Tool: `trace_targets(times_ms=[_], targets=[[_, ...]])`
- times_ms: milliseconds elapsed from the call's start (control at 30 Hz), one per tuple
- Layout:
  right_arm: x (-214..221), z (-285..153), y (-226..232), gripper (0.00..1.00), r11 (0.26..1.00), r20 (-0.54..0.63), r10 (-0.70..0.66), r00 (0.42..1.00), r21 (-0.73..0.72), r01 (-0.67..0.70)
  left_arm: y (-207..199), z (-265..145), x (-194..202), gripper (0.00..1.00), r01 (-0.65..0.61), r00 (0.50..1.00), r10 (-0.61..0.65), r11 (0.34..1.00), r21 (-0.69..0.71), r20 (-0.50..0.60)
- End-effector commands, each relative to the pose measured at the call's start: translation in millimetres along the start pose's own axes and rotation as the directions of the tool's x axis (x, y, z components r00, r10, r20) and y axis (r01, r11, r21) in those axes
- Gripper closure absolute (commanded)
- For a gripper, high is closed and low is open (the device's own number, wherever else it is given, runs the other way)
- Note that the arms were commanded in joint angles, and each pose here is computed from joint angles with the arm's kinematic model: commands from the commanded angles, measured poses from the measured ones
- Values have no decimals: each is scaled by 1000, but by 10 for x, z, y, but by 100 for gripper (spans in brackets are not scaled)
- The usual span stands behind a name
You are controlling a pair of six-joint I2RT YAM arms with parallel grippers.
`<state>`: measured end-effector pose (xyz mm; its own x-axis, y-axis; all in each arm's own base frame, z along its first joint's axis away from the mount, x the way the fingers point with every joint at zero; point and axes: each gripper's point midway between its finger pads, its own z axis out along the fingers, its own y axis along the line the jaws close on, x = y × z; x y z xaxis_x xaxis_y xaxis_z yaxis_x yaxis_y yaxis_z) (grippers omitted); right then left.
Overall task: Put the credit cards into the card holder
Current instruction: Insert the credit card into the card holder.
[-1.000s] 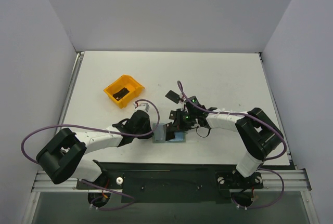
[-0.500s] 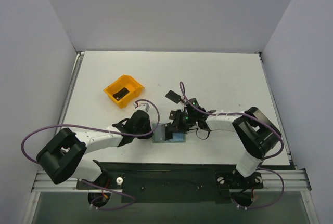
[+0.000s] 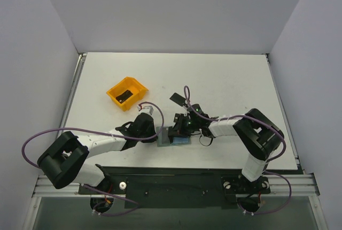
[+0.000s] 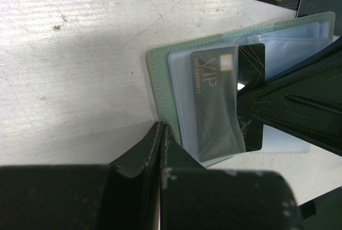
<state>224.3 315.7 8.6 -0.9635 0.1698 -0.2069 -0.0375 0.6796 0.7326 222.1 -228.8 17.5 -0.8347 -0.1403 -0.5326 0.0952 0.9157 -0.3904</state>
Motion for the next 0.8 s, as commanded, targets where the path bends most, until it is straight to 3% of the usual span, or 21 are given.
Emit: trace_targets(times_ms=[0, 167, 233, 467, 533, 600, 667, 767], targets=[[129, -24, -261, 90, 989, -20, -46, 999, 138, 49, 71, 23, 180, 100, 0, 998, -1, 1000, -16, -66], [-9, -289, -175, 78, 958, -22, -184, 983, 218, 184, 73, 35, 187, 100, -3, 998, 2, 1000, -17, -70], [-46, -353, -136, 63, 944, -33, -224, 974, 241, 226, 70, 50, 189, 100, -5, 997, 4, 1000, -16, -72], [-152, -476, -127, 59, 918, -20, -269, 963, 297, 262, 71, 72, 209, 100, -4, 996, 3, 1000, -19, -84], [-188, -495, -128, 62, 913, -5, -277, 961, 309, 265, 64, 70, 216, 100, -7, 996, 6, 1000, -16, -87], [-172, -512, -192, 71, 904, -19, -272, 962, 338, 263, 62, 75, 208, 100, -6, 996, 4, 1000, -17, -86], [-192, -502, -238, 88, 897, -18, -268, 963, 361, 257, 54, 77, 203, 100, -9, 996, 7, 1000, -15, -86], [-199, -459, -292, 98, 889, -25, -264, 964, 382, 253, 52, 81, 205, 100, -9, 996, 7, 1000, -15, -88]])
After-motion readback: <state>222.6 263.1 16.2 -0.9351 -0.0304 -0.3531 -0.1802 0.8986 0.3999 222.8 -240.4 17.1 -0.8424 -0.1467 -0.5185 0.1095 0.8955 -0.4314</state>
